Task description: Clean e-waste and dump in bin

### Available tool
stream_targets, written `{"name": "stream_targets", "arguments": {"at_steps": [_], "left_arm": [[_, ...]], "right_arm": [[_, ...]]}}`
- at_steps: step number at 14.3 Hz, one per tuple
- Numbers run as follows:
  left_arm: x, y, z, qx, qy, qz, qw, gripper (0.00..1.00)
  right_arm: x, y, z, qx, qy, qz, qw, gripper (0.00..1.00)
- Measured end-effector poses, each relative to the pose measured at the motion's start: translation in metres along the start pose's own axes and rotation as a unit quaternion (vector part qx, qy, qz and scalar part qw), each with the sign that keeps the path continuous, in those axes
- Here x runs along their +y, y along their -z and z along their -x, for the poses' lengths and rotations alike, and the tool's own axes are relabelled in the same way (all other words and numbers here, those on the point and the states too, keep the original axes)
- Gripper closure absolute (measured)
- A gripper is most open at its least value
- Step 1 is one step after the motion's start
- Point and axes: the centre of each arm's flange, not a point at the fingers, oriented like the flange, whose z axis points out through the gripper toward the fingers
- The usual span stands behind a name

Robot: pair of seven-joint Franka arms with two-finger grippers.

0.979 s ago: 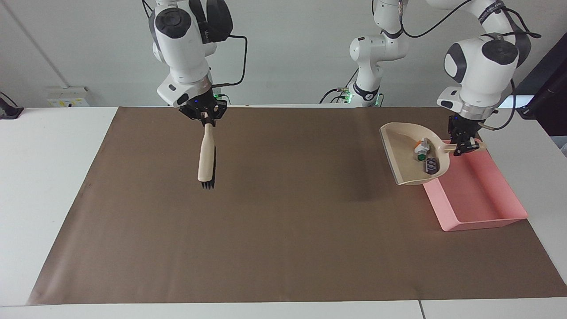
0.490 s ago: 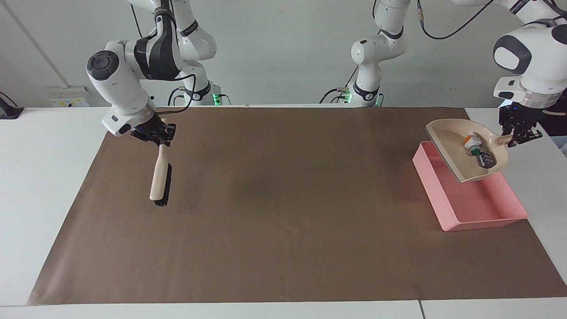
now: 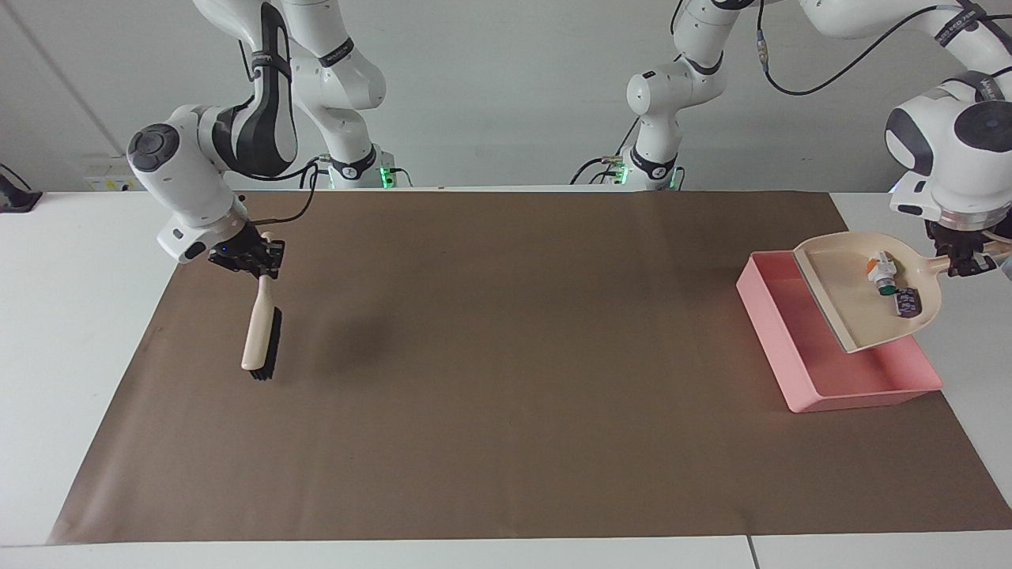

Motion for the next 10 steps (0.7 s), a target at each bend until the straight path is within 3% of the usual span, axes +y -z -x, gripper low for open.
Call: {"name": "stream_targets", "arguments": {"at_steps": [4, 10], "left_arm": [[-0.007, 0.005, -0.039, -0.089, 0.004, -0.016, 0.996, 0.68], [-0.004, 0.003, -0.048, -0.142, -0.009, -0.010, 0.990, 0.68]], "right_arm": [[0.014, -0.018, 0.006, 0.004, -0.008, -0.001, 1.000, 0.74], [0.017, -0.033, 0.012, 0.008, -0.012, 0.000, 1.000, 0.74]]}}
